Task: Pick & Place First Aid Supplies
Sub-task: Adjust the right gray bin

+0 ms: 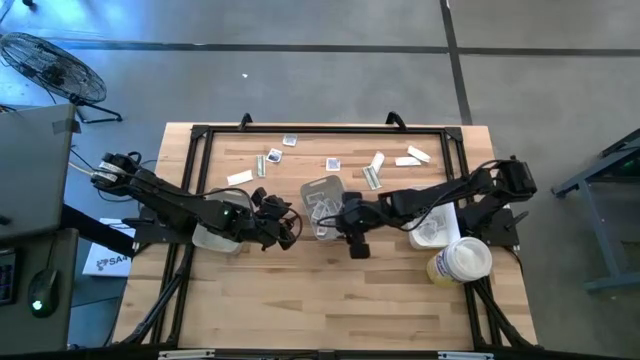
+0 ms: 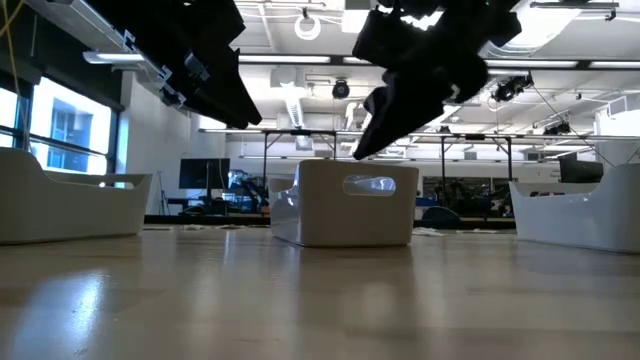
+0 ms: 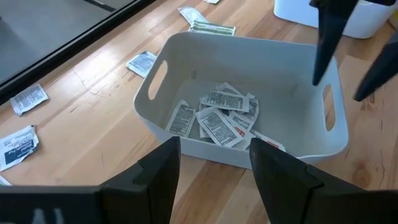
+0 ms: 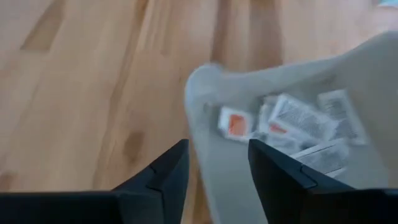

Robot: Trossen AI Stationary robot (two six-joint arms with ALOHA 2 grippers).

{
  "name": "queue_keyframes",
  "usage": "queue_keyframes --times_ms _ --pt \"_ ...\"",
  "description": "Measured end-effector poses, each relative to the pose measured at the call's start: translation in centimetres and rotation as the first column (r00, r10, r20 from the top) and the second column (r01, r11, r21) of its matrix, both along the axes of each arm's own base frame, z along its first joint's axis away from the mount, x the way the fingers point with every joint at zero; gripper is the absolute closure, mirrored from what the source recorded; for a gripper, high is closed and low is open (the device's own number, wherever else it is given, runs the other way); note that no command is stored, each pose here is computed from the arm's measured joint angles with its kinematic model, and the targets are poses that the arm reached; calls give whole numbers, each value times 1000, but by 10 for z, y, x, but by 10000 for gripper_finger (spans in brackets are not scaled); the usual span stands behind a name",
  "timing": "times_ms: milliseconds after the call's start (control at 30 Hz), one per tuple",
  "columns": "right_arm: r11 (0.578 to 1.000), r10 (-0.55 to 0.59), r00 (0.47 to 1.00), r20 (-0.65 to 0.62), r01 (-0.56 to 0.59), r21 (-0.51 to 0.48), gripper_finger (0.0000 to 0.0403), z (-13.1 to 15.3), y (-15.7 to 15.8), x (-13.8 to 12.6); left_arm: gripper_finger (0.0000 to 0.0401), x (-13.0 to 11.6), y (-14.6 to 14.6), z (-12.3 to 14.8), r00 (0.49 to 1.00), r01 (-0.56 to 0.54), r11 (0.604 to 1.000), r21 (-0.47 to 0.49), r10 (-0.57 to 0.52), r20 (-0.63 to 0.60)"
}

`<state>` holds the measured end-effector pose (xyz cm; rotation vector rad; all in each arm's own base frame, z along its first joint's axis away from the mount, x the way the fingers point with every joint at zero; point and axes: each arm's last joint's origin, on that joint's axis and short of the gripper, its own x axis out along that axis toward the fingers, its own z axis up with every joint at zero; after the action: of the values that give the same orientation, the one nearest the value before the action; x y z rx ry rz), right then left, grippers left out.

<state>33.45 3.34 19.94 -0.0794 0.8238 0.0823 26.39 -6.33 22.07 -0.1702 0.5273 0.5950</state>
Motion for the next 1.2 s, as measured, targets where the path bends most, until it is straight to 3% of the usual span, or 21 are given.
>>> queue_keyframes --times_ms 267,667,933,1200 --pt "1000 -19 981 -192 19 -2 240 -16 -3 -12 211 0 0 0 1000 -3 1000 3 3 0" --pt "976 28 986 -162 8 216 255 -13 4 -8 211 -1 0 0 1000 -4 1000 6 4 -6" --pt "929 105 979 -174 -34 369 258 -11 16 -9 211 -1 0 0 1000 -6 1000 8 6 -6" --pt "933 115 990 -86 -77 352 256 3 22 -2 211 -1 0 0 1000 -6 1000 8 6 -6"
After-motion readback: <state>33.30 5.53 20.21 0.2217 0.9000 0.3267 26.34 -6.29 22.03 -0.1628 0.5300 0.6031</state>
